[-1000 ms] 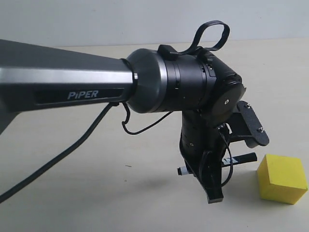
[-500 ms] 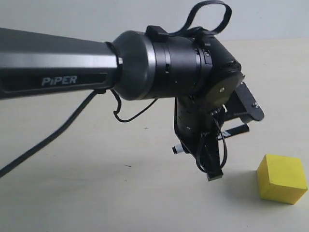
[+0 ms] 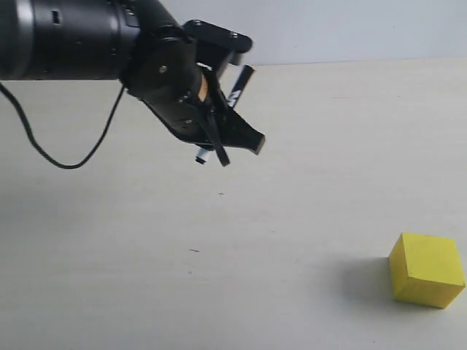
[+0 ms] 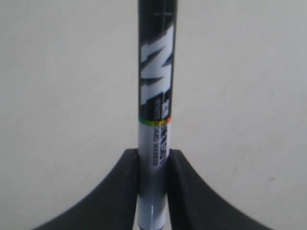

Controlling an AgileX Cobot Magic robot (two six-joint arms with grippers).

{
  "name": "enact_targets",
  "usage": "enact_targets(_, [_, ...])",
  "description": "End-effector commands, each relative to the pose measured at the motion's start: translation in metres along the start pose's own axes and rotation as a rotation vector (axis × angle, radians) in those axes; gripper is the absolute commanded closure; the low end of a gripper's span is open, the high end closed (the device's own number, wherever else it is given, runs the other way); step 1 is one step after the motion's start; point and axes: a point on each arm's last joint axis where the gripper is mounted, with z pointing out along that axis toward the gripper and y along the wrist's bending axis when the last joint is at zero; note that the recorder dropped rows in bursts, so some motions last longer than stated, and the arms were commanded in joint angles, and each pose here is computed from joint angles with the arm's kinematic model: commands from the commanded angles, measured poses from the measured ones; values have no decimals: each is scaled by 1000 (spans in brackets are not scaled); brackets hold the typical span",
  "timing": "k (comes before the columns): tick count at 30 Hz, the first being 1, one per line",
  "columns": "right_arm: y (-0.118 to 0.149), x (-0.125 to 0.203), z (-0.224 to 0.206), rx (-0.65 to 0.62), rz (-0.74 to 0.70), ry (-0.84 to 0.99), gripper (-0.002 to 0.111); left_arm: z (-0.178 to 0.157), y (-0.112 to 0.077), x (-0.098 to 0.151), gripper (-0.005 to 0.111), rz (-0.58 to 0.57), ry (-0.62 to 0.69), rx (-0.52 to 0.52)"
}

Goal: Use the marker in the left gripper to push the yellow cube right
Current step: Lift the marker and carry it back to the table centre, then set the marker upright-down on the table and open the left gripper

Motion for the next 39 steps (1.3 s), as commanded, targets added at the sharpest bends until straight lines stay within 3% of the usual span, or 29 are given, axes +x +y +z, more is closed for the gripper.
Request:
enact_targets(1, [-1, 1, 0, 5, -7, -7, 108, -7, 16, 7, 107, -86, 16, -22])
enact_targets(4, [-1, 1, 0, 5, -7, -7, 108, -5, 12, 18, 107, -178, 139, -2])
enact_targets(9, [-1, 1, 0, 5, -7, -7, 108, 20, 22, 20, 107, -524, 163, -26])
enact_targets(11, [-1, 1, 0, 5, -7, -7, 108, 35, 18, 26, 107, -553, 201, -16])
enact_targets(18, [-1, 1, 0, 5, -7, -7, 108, 62, 15, 29, 107, -560, 250, 12])
enact_targets(22, [-1, 1, 0, 5, -7, -7, 108, 71, 15, 17, 107, -586, 354, 125])
enact_targets(39, [-1, 1, 0, 5, -7, -7, 108, 99, 7, 29, 107, -620, 431, 153])
